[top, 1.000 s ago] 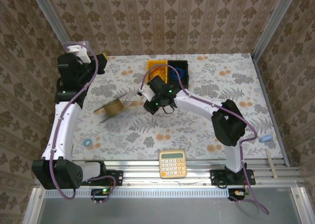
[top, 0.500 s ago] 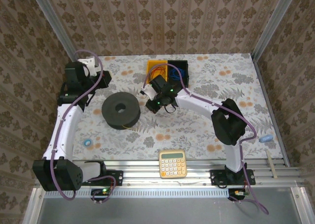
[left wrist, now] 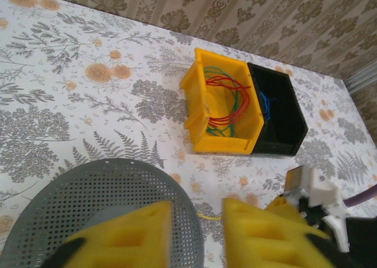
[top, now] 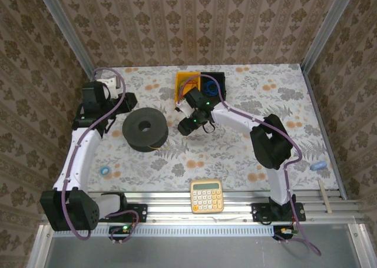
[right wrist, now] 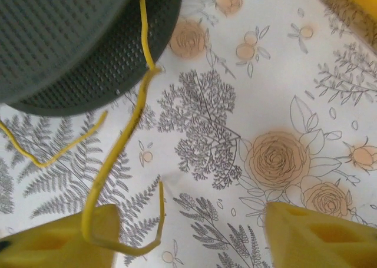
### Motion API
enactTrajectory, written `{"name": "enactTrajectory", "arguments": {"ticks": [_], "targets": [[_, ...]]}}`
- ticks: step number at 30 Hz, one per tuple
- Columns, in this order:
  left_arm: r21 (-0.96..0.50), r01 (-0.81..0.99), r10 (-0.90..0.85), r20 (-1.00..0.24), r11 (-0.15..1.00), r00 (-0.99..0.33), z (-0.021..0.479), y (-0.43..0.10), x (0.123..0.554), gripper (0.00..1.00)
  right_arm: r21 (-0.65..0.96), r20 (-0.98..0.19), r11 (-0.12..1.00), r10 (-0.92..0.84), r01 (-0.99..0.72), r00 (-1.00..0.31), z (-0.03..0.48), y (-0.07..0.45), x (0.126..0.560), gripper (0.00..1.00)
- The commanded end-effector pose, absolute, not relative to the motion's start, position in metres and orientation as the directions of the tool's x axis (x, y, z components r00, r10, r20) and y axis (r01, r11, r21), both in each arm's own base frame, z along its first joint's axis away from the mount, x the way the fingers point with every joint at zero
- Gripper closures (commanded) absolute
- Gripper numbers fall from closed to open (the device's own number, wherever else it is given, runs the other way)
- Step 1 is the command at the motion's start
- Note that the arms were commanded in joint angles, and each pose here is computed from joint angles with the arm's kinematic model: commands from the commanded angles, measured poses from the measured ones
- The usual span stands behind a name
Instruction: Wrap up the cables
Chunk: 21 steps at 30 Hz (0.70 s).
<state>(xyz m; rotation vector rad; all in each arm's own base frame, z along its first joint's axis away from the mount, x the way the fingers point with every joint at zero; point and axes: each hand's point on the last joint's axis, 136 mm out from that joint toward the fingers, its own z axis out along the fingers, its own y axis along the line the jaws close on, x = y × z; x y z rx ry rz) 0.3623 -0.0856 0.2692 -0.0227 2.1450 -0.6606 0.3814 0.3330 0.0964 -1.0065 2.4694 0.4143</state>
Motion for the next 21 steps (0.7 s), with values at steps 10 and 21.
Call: {"name": "enactTrajectory", "arguments": {"ticks": [10,21], "targets": [[-0.488,0.198,-0.286,-0.744,0.850,-0.604,0.267,-0.072,0.353,0.32,0.296,-0.671,0.596,-0.426,-0.746,-0.607,0.204,0.392,0.374,0.08],[-0.522,0.180,-0.313,-0.716,0.834,-0.624,0.253,-0.069,0.346,0.00,0.490,-0.589,0.583,-0.326,-0.648,-0.739,0.140,0.452,0.434,0.05]]}}
